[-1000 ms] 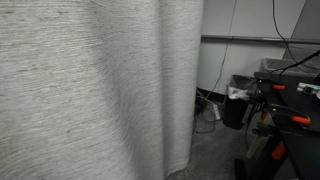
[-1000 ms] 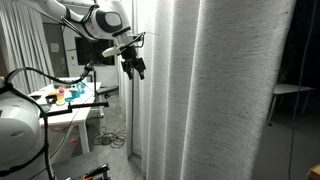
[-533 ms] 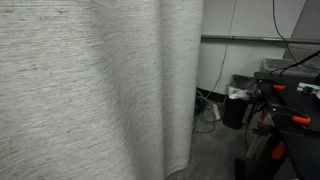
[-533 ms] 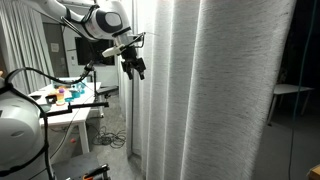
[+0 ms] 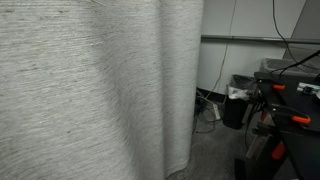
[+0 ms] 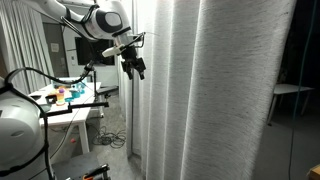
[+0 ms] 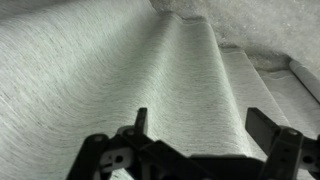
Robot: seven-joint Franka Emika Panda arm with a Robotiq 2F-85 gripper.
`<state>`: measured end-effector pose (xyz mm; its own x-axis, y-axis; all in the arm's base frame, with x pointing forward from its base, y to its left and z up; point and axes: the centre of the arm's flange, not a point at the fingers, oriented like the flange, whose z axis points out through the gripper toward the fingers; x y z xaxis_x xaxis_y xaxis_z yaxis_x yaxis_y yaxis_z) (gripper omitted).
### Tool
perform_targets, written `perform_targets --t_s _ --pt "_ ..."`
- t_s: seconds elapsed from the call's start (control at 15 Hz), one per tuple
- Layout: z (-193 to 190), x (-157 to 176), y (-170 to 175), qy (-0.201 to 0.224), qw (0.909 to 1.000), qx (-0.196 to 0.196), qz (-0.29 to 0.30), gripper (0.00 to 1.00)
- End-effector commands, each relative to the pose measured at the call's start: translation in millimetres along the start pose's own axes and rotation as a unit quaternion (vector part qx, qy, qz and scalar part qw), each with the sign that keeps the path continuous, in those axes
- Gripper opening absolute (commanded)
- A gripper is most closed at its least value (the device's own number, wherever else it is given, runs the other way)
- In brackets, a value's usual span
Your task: Open the curtain to the left then close it to the right
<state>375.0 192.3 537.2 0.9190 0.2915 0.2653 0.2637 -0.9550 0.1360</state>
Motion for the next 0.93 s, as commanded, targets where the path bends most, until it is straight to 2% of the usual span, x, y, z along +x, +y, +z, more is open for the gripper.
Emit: perform_targets --t_s 0.0,0.4,0.87 --pt "0 0 0 0.0 1.0 0.0 0.0 1.0" --pt "3 -4 21 -0.004 0.9995 -0.027 0.017 1.0" --pt "5 -21 78 -0.024 0.9936 -0.072 0.083 1.0"
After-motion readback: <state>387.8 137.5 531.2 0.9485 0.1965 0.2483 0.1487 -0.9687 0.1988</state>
